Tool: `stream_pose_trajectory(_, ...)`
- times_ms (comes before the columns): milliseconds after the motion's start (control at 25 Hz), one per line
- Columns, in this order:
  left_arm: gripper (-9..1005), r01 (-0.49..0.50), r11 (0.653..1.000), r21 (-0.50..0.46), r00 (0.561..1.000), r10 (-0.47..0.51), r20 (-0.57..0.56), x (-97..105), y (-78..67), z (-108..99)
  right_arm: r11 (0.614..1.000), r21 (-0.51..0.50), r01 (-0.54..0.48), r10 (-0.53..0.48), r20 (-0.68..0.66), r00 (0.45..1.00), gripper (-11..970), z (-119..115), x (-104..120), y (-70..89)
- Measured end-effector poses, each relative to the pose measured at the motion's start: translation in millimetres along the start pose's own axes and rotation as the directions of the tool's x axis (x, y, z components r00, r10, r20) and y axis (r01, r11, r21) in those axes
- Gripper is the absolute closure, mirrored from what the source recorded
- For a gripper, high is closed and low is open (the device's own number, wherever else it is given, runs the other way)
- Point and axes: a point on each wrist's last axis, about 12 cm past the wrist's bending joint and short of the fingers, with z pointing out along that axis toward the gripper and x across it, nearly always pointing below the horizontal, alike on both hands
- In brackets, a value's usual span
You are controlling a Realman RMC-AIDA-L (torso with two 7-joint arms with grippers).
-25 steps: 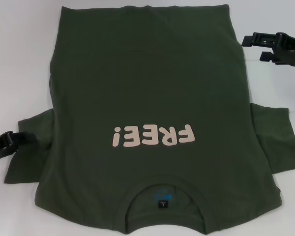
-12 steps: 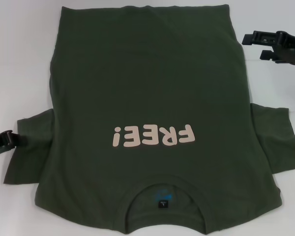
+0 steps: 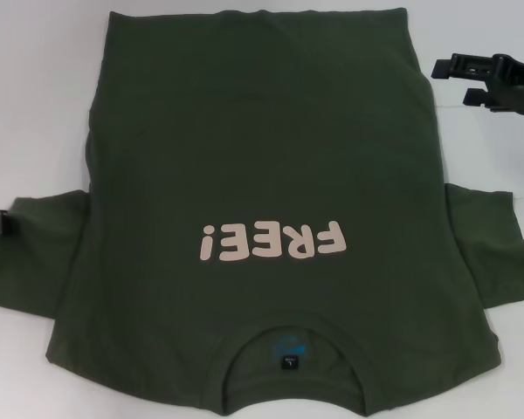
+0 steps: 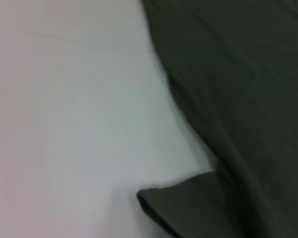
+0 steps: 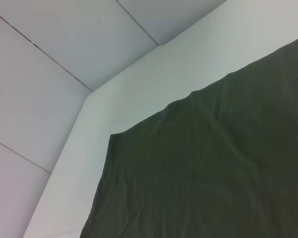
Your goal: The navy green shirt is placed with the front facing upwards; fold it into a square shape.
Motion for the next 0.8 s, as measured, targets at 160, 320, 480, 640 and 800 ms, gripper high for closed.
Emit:
stream_pose_trajectory(160, 993, -0.049, 0.998, -0.050, 0.999, 0.047, -0.027, -12, 0.9, -2, 1.000, 0.001, -0.001, 0.001, 0.004, 1.000, 15, -1, -1, -0.5)
stream_pose_trajectory(320, 993, -0.072, 0.994, -0.084, 0.997, 0.069, -0.043, -22, 2.1, -4, 1.000, 0.001, -0.001, 0.001, 0.004, 1.000, 15, -1, -1, -0.5)
stream_pose_trajectory(480, 990, -0.090, 0.989, -0.116, 0.995, 0.084, -0.056, -29, 4.1, -8, 1.000, 0.002, 0.000, 0.000, 0.005, 1.000, 15, -1, -1, -0.5)
stream_pose_trajectory(640, 984, -0.113, 0.983, -0.143, 0.992, 0.103, -0.074, -34, 3.9, -10, 1.000, 0.002, 0.000, 0.000, 0.006, 1.000, 16, -1, -2, -0.5)
stream_pose_trajectory(800, 977, -0.144, 0.977, -0.160, 0.987, 0.130, -0.095, -40, -1.4, -11, 1.000, -0.001, 0.001, -0.001, 0.003, 1.000, 16, -1, -1, -0.2)
